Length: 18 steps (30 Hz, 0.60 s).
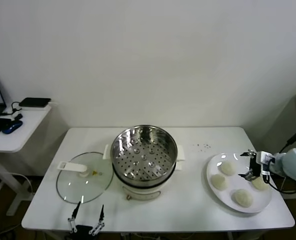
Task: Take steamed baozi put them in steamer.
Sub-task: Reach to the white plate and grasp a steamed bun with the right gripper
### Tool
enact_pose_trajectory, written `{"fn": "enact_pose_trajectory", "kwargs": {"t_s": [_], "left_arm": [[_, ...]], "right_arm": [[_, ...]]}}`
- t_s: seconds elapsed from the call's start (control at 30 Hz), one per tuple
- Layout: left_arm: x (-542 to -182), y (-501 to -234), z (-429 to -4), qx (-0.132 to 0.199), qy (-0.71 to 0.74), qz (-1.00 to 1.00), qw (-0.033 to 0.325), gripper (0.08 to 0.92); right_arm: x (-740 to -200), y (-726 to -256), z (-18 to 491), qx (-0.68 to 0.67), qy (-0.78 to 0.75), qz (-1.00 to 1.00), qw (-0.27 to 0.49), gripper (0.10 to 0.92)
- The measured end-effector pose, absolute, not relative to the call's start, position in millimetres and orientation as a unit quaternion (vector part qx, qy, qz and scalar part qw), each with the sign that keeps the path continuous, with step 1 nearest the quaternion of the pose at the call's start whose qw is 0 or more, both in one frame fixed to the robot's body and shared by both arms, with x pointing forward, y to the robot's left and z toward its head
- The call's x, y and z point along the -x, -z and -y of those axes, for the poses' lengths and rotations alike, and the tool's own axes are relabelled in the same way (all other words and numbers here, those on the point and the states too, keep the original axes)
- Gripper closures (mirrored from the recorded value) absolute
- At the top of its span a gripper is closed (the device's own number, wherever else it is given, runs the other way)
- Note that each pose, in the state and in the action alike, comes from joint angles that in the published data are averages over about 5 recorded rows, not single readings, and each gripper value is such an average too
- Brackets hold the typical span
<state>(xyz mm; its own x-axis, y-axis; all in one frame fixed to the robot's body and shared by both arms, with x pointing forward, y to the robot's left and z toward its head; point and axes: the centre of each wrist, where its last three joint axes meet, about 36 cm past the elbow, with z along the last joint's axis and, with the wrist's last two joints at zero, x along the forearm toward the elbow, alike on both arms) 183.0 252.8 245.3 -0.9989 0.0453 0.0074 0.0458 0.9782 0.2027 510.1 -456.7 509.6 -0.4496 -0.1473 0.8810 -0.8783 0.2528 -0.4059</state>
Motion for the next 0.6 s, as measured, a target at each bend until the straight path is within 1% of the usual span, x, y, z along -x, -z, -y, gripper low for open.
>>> {"fn": "enact_pose_trajectory", "kwargs": {"t_s": [0.33, 0.6], "left_arm": [[-173.2, -242.2, -247.8, 0.026, 0.107, 0.994, 0.009, 0.177], [-166.4, -235.9, -248.5, 0.025, 0.116, 0.993, 0.014, 0.177]], "right_arm": [[-571.9, -494.7, 455.2, -0.438, -0.518, 0.608, 0.413, 0.200], [-610.7, -483.0, 451.6, -0.460, -0.534, 0.569, 0.423, 0.200]]}}
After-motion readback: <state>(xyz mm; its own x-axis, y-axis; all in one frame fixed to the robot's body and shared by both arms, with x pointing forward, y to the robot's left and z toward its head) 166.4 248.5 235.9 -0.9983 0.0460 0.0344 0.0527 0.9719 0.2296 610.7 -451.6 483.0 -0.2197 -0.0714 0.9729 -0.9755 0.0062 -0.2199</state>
